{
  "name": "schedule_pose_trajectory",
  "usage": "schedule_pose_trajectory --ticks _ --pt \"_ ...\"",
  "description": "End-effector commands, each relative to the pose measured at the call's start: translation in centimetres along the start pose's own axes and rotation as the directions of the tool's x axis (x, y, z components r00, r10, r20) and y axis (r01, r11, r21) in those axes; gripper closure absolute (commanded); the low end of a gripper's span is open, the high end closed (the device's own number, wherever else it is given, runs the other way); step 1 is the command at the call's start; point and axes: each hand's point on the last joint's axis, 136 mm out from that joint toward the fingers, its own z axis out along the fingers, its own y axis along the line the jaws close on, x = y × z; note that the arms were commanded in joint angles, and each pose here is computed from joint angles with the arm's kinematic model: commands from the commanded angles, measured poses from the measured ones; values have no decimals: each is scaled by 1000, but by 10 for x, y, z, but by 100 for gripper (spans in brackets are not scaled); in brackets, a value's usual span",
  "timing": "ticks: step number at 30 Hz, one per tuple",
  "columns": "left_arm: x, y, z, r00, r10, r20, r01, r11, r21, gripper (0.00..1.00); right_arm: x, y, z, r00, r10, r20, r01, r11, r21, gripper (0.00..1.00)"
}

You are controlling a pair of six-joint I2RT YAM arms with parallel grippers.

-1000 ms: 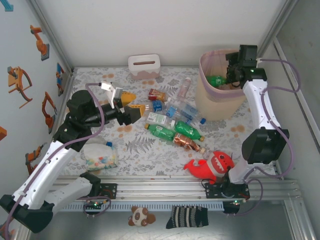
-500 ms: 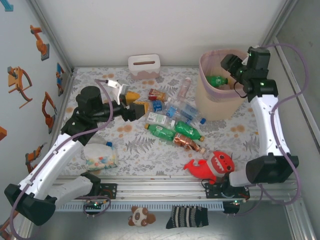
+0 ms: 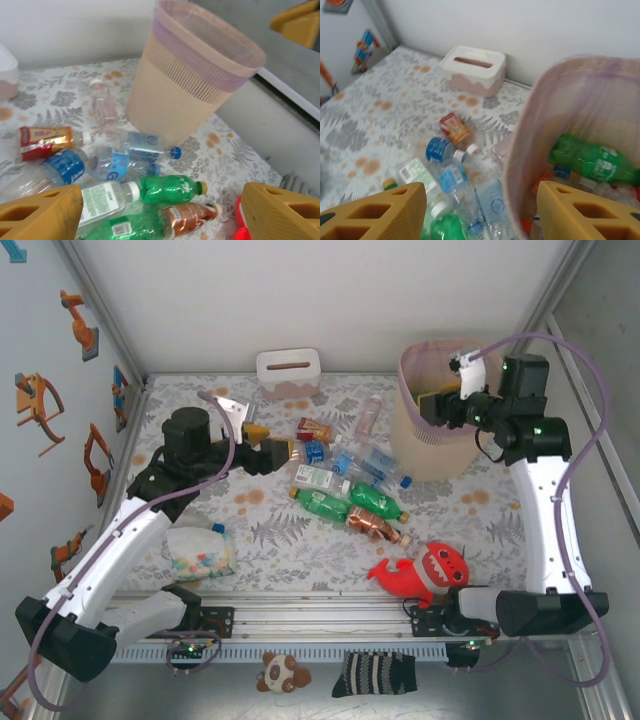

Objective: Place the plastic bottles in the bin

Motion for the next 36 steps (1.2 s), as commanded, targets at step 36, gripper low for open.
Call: schedule_pose_trajectory --ticks 36 --pt "38 118 -20 990 35 -138 -69 964 -255 19 268 119 108 630 -594 -501 416 802 -428 39"
